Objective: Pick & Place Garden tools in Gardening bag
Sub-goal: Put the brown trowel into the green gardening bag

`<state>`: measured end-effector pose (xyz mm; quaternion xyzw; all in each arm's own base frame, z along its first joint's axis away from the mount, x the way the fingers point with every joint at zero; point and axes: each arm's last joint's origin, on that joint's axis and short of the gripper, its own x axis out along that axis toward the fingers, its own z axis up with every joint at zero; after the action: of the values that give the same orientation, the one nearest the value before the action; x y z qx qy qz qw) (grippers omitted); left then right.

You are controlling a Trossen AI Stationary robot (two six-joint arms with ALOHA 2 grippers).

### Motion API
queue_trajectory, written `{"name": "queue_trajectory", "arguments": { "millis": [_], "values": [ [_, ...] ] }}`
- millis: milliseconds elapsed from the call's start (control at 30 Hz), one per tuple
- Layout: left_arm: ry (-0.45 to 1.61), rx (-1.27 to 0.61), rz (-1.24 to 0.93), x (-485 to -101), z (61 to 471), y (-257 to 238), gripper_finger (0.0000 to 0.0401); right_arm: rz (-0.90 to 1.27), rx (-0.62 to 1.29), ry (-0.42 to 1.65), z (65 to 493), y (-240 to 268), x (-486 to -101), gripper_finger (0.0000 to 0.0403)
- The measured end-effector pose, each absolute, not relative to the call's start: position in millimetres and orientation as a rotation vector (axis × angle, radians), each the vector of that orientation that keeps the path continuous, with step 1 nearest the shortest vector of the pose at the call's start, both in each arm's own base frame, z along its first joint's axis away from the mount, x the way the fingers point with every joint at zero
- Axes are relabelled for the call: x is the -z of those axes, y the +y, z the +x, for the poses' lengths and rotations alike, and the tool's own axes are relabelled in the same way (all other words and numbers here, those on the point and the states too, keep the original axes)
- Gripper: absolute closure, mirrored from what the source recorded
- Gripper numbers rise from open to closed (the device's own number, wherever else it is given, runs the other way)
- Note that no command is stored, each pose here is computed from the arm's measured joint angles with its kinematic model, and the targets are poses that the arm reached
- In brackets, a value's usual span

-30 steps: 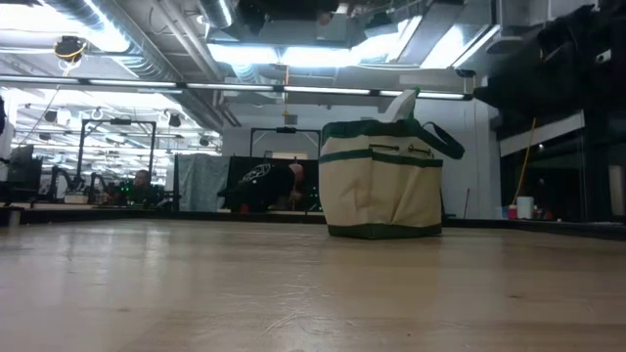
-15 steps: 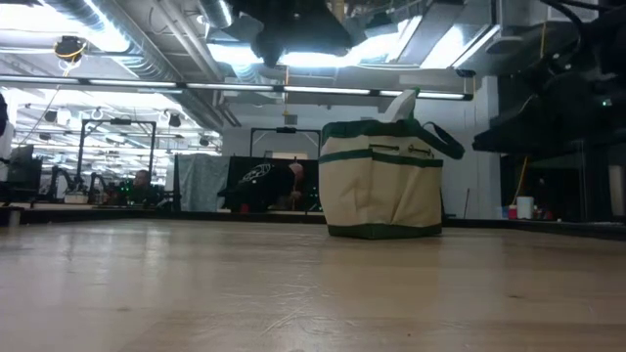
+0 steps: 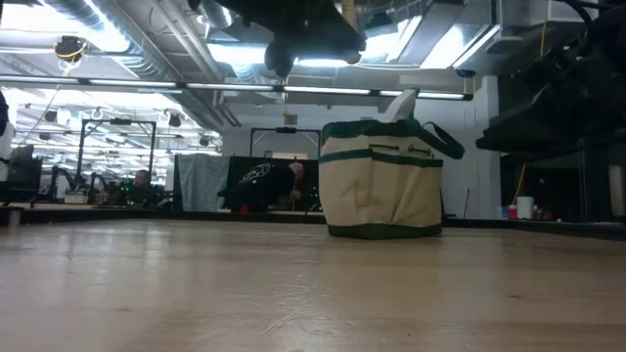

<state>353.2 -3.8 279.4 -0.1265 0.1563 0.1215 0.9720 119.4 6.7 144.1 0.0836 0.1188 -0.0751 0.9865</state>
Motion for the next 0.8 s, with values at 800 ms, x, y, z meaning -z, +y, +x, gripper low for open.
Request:
{"name": "queue_trajectory", "arguments": {
  "millis": [800],
  "values": [
    [0.287, -0.233, -0.272, -282.4, 354.0, -1.9, 0.0338, 0.05, 0.289, 0.235, 118.5, 2.3, -144.4, 0.0231]
  ]
}}
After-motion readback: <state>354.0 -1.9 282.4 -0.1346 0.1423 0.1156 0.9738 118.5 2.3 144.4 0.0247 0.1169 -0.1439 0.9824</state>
